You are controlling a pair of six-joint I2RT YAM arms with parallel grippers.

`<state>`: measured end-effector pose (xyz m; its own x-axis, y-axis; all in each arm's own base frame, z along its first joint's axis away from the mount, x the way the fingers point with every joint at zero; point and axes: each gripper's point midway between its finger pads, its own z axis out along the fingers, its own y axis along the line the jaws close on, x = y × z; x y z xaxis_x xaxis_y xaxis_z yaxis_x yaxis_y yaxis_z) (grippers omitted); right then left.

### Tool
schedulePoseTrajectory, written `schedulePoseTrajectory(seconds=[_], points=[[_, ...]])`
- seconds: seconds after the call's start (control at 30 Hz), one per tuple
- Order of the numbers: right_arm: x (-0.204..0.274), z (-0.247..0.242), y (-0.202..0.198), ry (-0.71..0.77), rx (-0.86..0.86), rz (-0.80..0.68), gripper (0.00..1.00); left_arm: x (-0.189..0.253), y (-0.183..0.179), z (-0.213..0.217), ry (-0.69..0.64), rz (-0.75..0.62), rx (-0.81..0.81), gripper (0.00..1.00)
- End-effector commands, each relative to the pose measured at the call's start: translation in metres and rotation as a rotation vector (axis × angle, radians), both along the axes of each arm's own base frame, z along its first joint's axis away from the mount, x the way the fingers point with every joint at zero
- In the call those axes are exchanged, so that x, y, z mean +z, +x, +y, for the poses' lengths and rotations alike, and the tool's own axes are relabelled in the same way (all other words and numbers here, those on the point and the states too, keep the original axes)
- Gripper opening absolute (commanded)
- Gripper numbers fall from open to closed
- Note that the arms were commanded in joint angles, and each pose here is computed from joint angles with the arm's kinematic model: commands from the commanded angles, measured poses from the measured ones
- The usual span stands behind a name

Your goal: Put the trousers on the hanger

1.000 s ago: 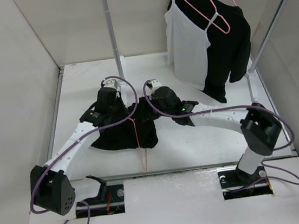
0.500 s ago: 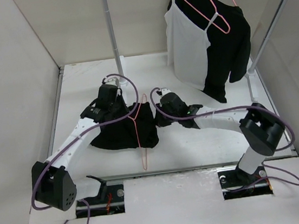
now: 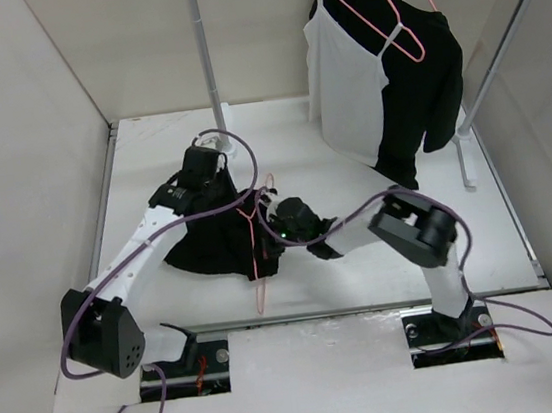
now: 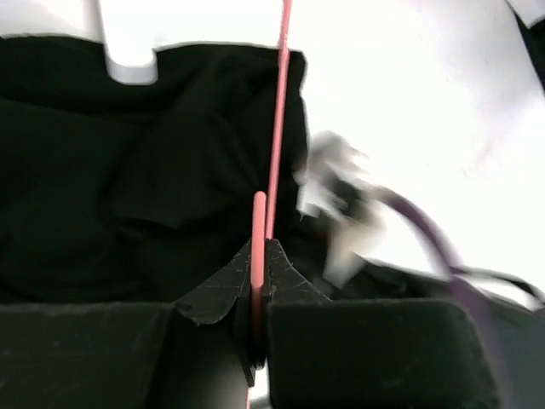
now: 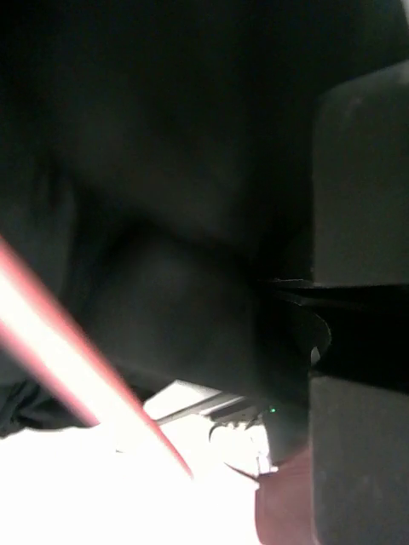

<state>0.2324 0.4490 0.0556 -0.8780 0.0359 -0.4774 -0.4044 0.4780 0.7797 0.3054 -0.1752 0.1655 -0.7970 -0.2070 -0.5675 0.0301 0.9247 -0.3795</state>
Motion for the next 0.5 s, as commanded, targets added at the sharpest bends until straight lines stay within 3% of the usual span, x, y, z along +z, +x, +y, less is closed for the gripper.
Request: schedulePoseTrajectory(seconds=[0.0,0.27,0.37,0.43,0.47], points=[[0.022,0.04,0.005,0.185,0.051,0.009,0.0,0.007,-0.018,-0.021,-0.089,0.134,-0.041,0.0],[-0.027,0.022,0.046,0.118,-0.069,0.102,0.0,0.01,-0.023,-0.04,-0.196,0.223,-0.054,0.0],[-0.002,0.003,0.043,0.113,-0.094,0.056,0.0,-0.001,-0.021,-0.031,-0.143,0.228,-0.027,0.0],[0.032,-0.008,0.045,0.083,-0.112,-0.023,0.12,-0.001,-0.018,-0.027,-0.119,0.214,-0.018,0.0],[0.018,-0.024,0.045,-0.031,-0.157,-0.003,0.17,0.002,-0.013,-0.024,-0.101,0.191,-0.009,0.0]])
